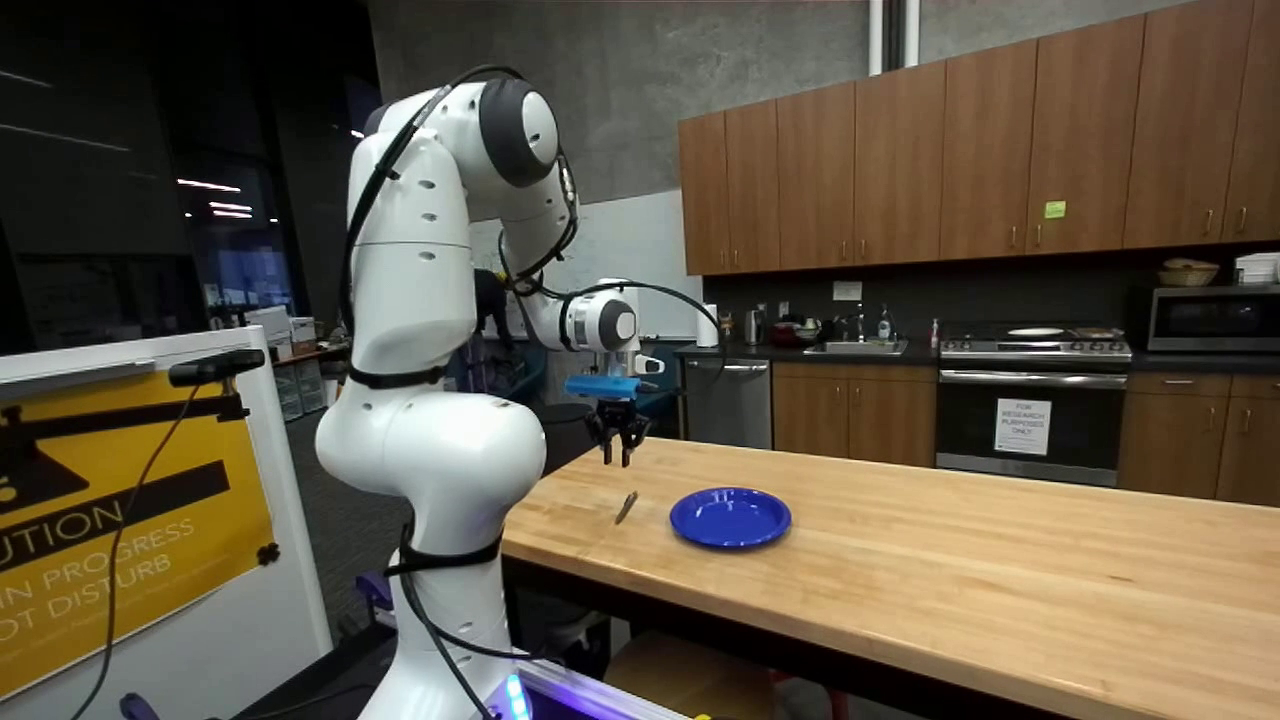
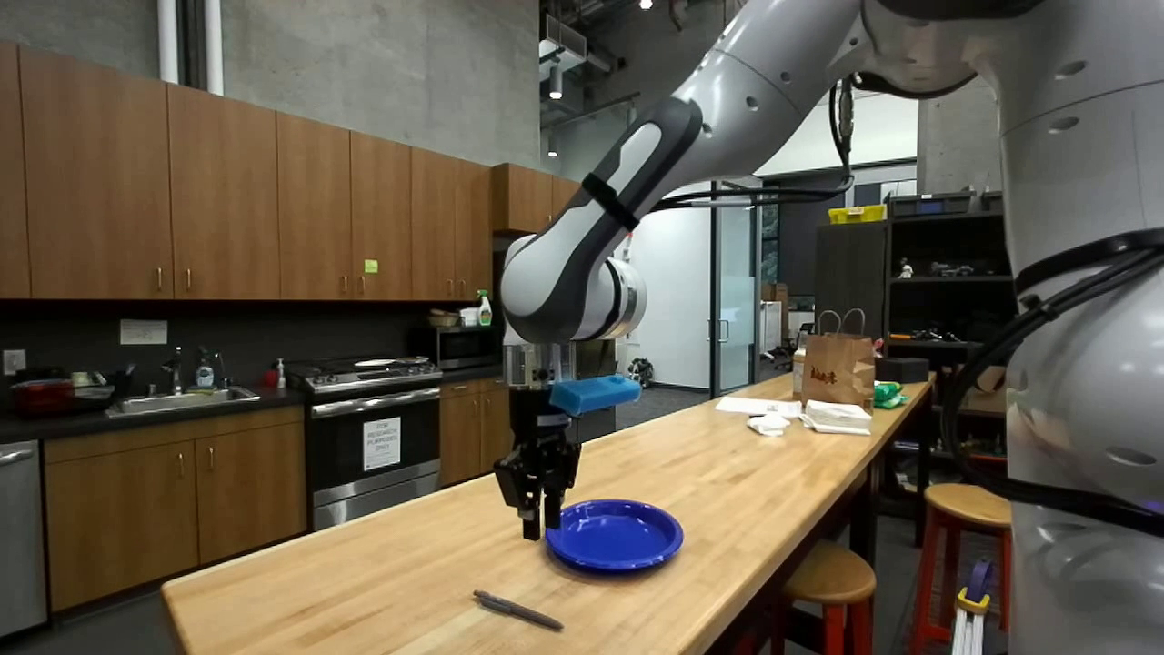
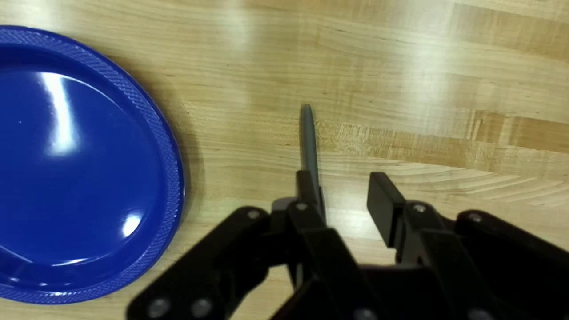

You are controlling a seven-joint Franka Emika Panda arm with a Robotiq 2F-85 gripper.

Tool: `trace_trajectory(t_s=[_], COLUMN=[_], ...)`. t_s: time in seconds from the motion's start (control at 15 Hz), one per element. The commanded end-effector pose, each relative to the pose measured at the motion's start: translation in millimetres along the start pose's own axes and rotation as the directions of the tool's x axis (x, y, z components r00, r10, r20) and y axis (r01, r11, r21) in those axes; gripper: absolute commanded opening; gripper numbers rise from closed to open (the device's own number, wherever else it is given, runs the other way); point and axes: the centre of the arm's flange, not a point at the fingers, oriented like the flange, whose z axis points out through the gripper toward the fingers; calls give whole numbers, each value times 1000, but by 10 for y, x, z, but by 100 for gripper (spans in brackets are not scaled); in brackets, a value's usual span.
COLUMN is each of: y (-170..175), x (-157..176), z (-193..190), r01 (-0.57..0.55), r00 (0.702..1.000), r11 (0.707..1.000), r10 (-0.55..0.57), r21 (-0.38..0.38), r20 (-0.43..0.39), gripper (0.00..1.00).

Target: Put the pen on the plate

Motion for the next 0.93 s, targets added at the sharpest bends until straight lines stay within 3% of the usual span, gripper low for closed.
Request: trace_trajectory(t_s=[0.0,0.27,0.4,0.6,0.73,0.87], y=[-52,-96,-83,-57,-47,-32], x=[93,204,259,314,341,357], z=[140,404,526,638,688,705], r01=[15,27,32,35,41,43], r00=[999,996,995,994,994,995], r11=[1000,1000,999,999,999,999], r10=[-15,-26,-33,-37,-43,-45], r21=[-2,-3,5,19,26,32], r20=[42,85,93,99,98,93], gripper=[70,96,100,100,75,70])
